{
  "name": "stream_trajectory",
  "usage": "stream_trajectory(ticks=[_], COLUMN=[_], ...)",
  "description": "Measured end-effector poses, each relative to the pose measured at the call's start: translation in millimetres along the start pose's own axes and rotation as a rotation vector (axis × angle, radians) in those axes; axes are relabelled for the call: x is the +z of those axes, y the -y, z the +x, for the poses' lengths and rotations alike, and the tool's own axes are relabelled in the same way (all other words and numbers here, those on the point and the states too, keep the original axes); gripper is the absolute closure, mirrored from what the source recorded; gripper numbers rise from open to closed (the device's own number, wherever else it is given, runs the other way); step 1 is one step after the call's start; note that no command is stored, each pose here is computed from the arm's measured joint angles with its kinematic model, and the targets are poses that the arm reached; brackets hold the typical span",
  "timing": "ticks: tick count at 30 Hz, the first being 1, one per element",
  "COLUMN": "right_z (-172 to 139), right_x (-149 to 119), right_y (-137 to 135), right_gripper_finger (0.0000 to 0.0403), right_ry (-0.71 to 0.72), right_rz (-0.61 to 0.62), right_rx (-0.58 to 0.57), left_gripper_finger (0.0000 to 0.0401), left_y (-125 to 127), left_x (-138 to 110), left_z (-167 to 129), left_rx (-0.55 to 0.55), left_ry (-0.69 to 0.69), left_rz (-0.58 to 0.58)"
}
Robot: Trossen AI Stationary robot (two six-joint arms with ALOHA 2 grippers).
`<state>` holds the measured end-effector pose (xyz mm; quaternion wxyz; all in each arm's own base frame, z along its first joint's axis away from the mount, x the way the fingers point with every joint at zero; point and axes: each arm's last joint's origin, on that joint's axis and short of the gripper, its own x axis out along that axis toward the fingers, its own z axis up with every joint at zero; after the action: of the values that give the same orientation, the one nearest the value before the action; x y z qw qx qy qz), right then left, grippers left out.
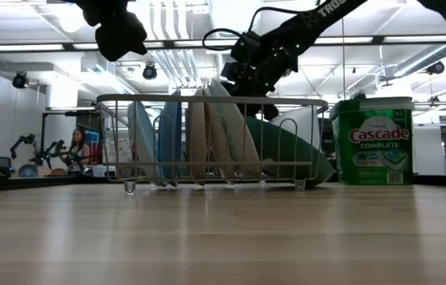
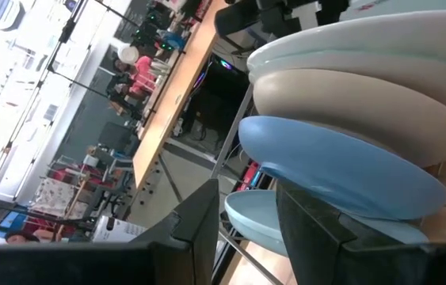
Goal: Sort dishes
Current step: Put the green plate in the dish rack
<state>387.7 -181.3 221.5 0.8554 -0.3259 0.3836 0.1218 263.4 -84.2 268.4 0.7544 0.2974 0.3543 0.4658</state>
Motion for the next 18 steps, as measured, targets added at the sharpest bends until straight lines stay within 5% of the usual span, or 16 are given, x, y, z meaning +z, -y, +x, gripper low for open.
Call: stream_trajectory(ticks=[5,18], right_z=[-0.2,-25.9], right_x=[-0.4,9.6], right_y=[-0.4,0.6], right_gripper_finger=[0.0395,0.0402], right_ry=[-0.008,0.007], right_rz=[0.013,0.055], right_rx=[-0.001,-0.016], left_gripper_finger=[0.0285,0.0285], left_y=[0.0,-0.3], left_x=[0.0,0.7], left_z=[0.0,-0.1], left_rx=[0.0,0.014], left_ry=[0.0,0.02], left_rz=[0.0,-0.001])
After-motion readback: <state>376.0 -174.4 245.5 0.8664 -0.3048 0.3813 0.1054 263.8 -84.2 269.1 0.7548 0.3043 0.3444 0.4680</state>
